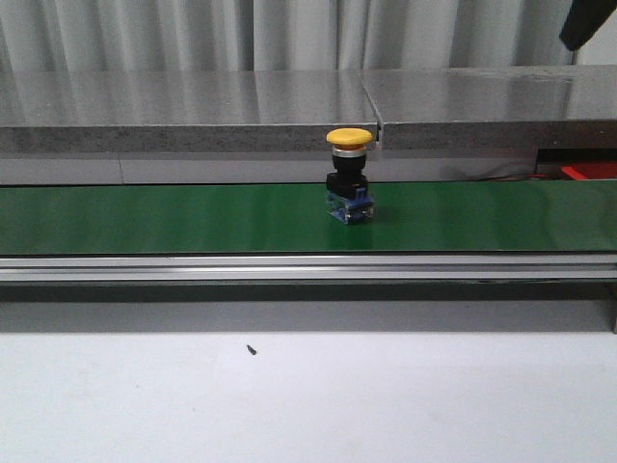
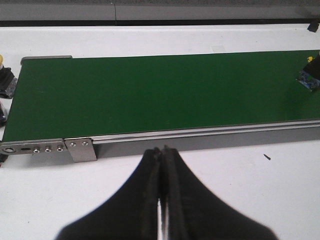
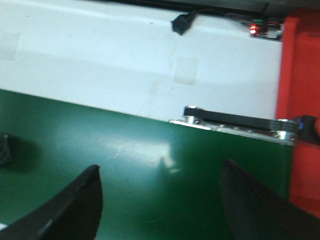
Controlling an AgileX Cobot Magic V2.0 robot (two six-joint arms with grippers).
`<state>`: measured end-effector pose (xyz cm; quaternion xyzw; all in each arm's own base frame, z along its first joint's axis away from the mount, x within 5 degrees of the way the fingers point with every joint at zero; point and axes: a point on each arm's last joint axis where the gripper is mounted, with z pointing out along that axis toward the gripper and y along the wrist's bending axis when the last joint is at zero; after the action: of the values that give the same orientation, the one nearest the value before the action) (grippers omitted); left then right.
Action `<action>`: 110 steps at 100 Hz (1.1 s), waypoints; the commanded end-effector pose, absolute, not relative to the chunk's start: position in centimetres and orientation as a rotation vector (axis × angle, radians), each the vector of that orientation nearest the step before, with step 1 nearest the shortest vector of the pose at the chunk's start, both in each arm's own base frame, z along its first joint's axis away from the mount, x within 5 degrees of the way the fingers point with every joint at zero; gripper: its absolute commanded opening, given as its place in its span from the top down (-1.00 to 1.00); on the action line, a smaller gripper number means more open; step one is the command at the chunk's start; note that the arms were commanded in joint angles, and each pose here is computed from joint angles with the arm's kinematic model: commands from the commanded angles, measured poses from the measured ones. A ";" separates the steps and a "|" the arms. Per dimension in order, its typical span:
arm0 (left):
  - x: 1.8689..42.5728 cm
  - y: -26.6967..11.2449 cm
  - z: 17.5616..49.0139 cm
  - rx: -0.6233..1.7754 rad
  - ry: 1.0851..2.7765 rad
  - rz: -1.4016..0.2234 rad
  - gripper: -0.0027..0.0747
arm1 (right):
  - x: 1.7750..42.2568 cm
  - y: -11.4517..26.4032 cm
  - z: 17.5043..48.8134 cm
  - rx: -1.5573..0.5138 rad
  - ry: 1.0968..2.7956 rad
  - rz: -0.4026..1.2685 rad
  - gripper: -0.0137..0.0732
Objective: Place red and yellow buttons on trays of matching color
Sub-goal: 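Grasp the yellow button off the belt with the right gripper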
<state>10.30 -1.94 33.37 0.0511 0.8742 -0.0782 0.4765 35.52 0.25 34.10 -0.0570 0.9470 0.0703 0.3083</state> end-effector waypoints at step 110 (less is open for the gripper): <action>10.6 -2.0 34.8 0.104 2.039 -0.214 0.98 | 37.2 13.6 28.4 -0.694 2.491 0.290 -0.54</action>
<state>10.30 -1.94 33.37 0.0511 0.8742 -0.0782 0.4765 36.99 13.54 26.26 -0.2593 0.9359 0.1043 0.2142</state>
